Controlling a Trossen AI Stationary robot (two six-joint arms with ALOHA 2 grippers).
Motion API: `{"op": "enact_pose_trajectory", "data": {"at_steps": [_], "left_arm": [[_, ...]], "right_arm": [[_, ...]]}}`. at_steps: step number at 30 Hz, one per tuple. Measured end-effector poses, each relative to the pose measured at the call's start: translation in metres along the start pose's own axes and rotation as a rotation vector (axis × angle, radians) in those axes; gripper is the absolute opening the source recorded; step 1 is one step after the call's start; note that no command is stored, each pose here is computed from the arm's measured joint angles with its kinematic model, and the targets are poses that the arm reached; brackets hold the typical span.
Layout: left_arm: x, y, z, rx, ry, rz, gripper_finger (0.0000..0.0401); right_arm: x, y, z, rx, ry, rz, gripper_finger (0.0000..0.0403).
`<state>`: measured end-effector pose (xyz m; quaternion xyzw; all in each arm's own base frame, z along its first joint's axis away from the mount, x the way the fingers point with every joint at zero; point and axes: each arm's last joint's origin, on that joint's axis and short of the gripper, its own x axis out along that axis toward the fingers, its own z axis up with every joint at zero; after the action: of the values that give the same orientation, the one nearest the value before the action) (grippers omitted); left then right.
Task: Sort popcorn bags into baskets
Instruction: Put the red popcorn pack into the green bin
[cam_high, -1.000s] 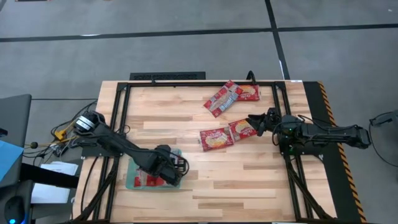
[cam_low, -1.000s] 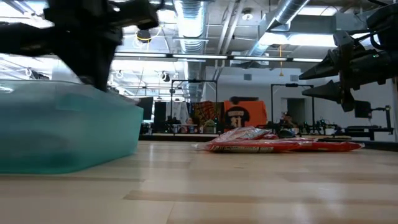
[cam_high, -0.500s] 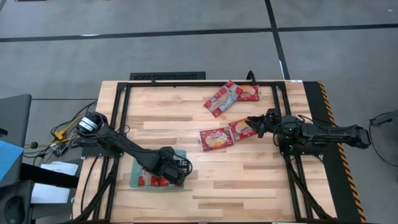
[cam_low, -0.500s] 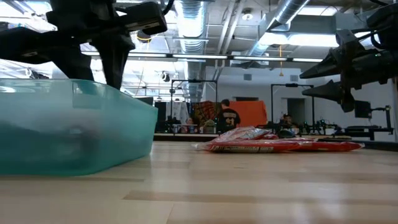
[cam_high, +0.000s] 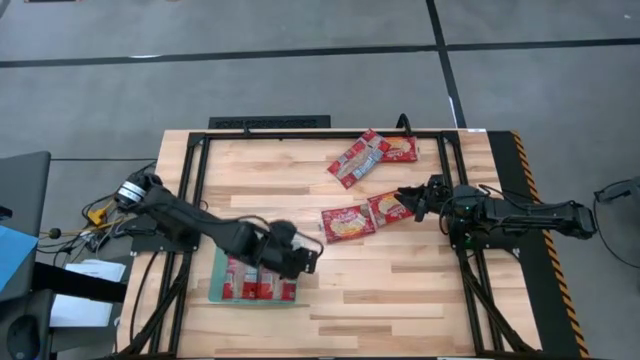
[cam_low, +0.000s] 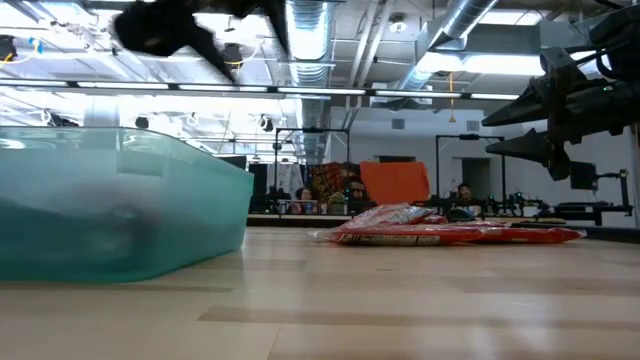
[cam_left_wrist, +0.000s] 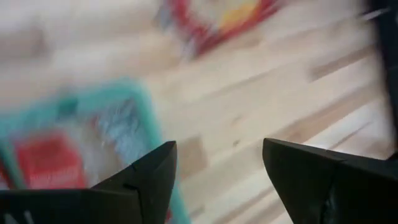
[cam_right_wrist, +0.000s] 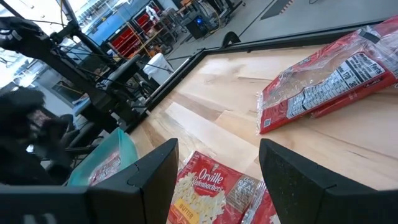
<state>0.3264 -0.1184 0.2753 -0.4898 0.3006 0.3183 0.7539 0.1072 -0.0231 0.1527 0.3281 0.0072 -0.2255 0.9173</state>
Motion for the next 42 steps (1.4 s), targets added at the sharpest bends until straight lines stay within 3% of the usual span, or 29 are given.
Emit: {"op": "enact_pose_trajectory", "data": {"at_steps": [3,8,13,17,27,36,39,42], "left_arm": [[0.002,-0.010,0.027,0.117,-0.084,-0.023,0.0226],[0.040,-0.014,0.088,0.364,-0.110,-0.063,0.0243],[0.082,-0.005,0.145,0.561,-0.122,-0.139,0.0269],[0.117,0.007,0.171,0.688,-0.102,-0.186,0.0281],[0.195,0.037,0.165,0.975,-0.008,-0.117,0.0281],[0.232,0.047,0.139,1.082,0.107,-0.124,0.0277],[0.231,0.049,0.130,1.102,0.157,-0.073,0.0243],[0.233,0.054,0.123,1.111,0.208,-0.043,0.0175]], "right_arm": [[0.000,0.000,0.000,0.000,0.000,0.000,0.0249],[0.000,0.000,0.000,-0.002,0.007,-0.002,0.0249],[0.000,0.000,-0.001,-0.003,0.022,0.011,0.0249],[0.000,0.000,-0.001,-0.004,0.024,0.013,0.0249],[0.000,0.000,-0.001,-0.007,0.023,0.012,0.0249],[0.000,0.000,-0.001,-0.004,0.024,0.006,0.0249],[0.000,0.000,-0.001,-0.004,0.023,0.004,0.0249],[0.000,-0.001,-0.001,-0.004,0.023,0.003,0.0249]]}}
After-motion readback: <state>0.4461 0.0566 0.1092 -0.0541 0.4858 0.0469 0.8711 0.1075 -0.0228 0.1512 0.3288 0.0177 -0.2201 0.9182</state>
